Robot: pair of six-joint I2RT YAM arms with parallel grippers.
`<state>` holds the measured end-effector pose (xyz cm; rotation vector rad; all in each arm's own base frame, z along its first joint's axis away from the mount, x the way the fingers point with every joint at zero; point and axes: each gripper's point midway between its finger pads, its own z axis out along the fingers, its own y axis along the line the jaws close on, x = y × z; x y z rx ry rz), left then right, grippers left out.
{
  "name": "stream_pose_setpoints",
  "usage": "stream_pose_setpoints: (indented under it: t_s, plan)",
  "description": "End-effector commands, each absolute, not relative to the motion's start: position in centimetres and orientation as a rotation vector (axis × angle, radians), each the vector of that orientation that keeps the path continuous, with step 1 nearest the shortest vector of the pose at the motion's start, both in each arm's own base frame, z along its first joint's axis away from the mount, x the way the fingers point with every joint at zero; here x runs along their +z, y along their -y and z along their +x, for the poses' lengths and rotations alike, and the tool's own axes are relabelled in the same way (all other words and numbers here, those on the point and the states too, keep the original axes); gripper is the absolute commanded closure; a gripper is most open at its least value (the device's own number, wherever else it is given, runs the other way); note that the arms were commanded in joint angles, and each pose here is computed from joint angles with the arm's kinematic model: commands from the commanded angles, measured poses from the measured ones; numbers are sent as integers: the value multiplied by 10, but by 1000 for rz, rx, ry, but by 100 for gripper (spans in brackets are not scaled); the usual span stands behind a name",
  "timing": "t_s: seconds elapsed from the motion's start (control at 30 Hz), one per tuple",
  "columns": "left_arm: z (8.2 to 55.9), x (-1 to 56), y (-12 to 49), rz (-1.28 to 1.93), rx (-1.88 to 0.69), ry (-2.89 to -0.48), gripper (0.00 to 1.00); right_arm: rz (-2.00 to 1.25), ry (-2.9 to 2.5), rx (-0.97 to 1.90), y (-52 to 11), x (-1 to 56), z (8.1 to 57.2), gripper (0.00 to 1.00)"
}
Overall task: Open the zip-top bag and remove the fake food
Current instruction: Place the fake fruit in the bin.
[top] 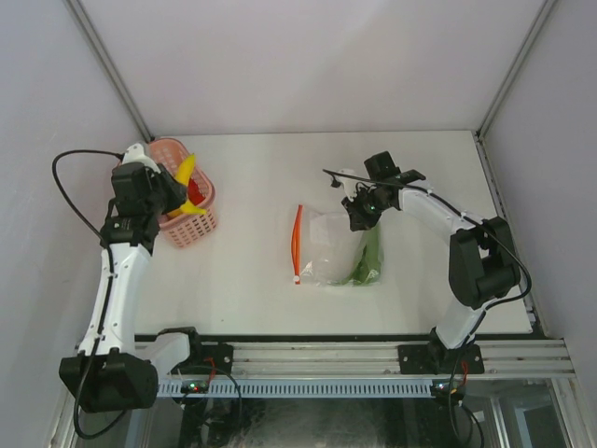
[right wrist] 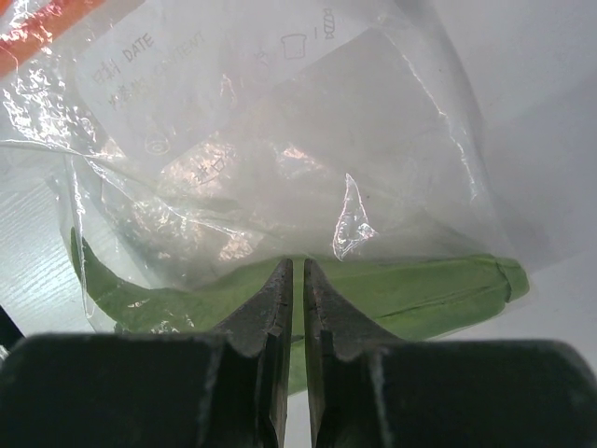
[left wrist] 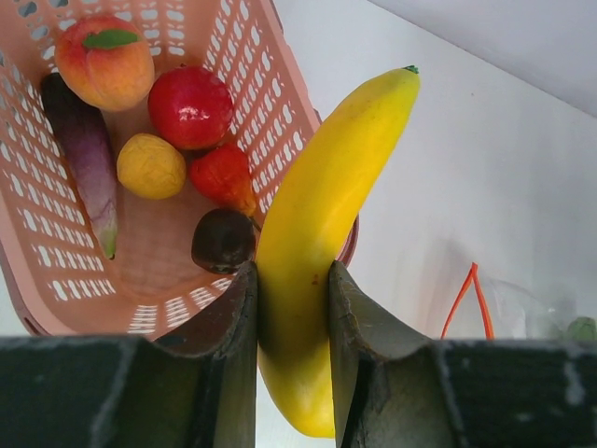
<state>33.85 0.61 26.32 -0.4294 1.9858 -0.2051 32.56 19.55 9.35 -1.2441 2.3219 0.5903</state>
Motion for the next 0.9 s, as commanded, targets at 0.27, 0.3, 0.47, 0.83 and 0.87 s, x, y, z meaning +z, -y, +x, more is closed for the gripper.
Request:
stream_pose_setpoints:
  t_s: [0.27, 0.3, 0.47, 0.83, 0.87]
  plan:
    - [367, 289, -53, -609, -120, -1861, 100, -1240, -2245, 595, -198, 113, 329, 92]
    - [368, 285, -58, -632, -89, -1866, 100, -1245, -2242, 596, -198, 113, 328, 92]
    - [375, 271, -83, -736, 41, -1897, 99, -1258, -2227, 606, -202, 117, 325, 92]
    - [402, 263, -117, -814, 168, -1939, 67, -1275, -2216, 600, -205, 118, 323, 92]
    - [403, 262, -119, -820, 171, -1943, 60, -1274, -2217, 600, -205, 118, 323, 92]
